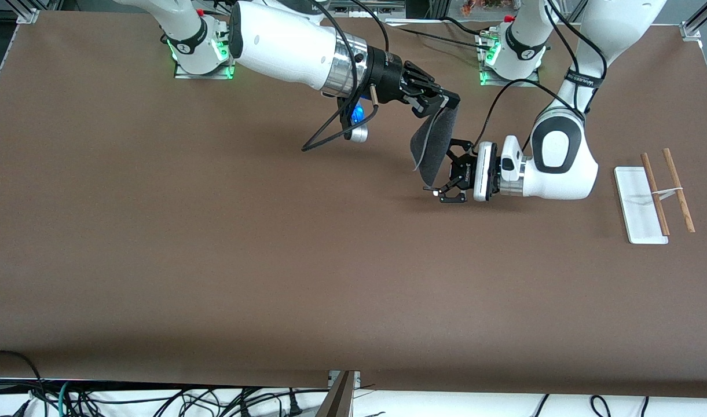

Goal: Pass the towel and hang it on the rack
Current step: 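Grasp the towel's hanging edge with the left gripper, then carry the towel to the rack with the left gripper while the right gripper withdraws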

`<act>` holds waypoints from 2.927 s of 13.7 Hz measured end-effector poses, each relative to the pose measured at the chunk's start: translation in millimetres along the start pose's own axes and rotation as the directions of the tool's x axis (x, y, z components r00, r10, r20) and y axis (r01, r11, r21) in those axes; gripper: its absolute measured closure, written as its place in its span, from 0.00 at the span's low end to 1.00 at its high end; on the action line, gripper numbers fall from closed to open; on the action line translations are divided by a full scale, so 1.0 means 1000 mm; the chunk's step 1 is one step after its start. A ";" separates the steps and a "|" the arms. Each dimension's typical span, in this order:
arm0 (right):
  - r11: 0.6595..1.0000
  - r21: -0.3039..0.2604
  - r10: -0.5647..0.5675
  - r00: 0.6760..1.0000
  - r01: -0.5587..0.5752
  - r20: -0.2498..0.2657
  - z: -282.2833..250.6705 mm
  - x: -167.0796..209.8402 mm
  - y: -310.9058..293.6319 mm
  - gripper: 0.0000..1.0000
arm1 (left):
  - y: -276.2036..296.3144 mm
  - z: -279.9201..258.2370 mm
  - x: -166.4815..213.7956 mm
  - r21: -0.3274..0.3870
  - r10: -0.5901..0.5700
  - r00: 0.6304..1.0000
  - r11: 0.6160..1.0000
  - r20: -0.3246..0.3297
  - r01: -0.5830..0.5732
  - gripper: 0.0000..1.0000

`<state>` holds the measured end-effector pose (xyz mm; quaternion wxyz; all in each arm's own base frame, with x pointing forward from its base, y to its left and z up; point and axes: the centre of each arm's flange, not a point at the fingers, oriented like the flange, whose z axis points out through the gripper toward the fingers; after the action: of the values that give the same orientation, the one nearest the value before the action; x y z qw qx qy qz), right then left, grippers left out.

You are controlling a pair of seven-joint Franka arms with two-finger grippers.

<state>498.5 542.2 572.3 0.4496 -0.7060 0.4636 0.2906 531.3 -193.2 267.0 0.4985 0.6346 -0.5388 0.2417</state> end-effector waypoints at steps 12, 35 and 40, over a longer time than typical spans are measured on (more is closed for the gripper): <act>1.000 0.001 0.000 1.000 0.000 0.000 0.000 0.000 0.000 0.99 | 0.008 0.004 0.011 -0.008 0.040 0.999 0.999 0.001 -0.040 0.97; 0.888 -0.381 -0.332 0.933 0.259 -0.139 -0.224 0.107 -0.062 0.00 | 0.019 -0.267 0.081 0.068 -0.106 0.576 0.994 0.811 0.087 0.97; 0.627 -0.651 -0.628 0.772 0.428 -0.097 -0.365 0.149 -0.035 0.00 | 0.036 -0.374 0.022 0.235 -0.298 0.464 0.953 0.834 0.189 0.97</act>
<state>587.5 159.5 617.4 0.1903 -0.9519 0.1824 0.1564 591.1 133.9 443.1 0.1571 0.7663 -0.6044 -0.1511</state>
